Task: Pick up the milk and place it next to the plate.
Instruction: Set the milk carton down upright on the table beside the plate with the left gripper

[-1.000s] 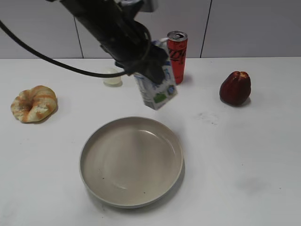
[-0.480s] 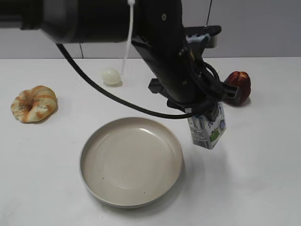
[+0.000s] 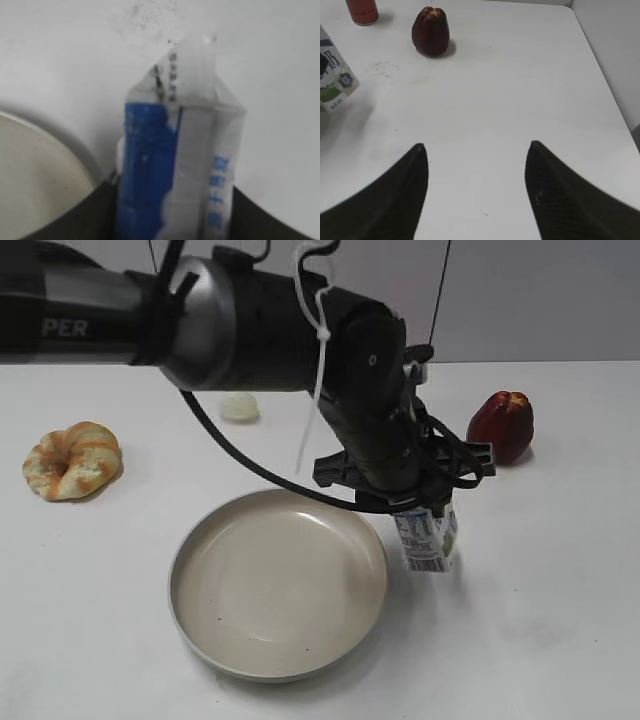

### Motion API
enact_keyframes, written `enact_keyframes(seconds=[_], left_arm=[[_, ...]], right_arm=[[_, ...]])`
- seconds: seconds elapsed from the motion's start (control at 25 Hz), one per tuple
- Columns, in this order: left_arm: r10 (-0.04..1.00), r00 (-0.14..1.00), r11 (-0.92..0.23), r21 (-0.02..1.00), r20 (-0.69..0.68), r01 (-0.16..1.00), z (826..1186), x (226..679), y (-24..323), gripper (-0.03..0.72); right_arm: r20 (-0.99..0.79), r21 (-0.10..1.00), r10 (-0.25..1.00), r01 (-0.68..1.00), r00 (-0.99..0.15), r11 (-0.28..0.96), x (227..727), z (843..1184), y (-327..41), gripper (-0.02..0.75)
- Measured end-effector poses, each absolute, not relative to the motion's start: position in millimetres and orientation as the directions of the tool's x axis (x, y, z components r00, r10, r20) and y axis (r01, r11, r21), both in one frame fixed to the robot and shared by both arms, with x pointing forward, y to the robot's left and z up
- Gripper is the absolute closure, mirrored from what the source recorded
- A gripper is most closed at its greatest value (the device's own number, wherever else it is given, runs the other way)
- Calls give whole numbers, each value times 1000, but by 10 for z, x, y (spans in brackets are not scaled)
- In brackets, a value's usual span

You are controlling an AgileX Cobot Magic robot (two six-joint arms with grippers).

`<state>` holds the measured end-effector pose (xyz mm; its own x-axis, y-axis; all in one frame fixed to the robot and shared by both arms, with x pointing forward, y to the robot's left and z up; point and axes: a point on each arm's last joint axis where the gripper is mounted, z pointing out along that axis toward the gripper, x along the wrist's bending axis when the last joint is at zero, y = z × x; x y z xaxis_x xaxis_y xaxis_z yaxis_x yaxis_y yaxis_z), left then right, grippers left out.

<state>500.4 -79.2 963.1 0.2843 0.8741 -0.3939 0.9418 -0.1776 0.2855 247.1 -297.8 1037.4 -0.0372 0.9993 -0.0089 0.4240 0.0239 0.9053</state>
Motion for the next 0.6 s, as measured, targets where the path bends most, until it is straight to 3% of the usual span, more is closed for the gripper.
enact_keyframes(seconds=[0.6], left_arm=[[889, 308, -209, 299, -339, 931, 9416, 5055, -804, 368]], right_arm=[[-9, 905, 999, 424, -37, 24, 2471, 10374, -2978, 272]])
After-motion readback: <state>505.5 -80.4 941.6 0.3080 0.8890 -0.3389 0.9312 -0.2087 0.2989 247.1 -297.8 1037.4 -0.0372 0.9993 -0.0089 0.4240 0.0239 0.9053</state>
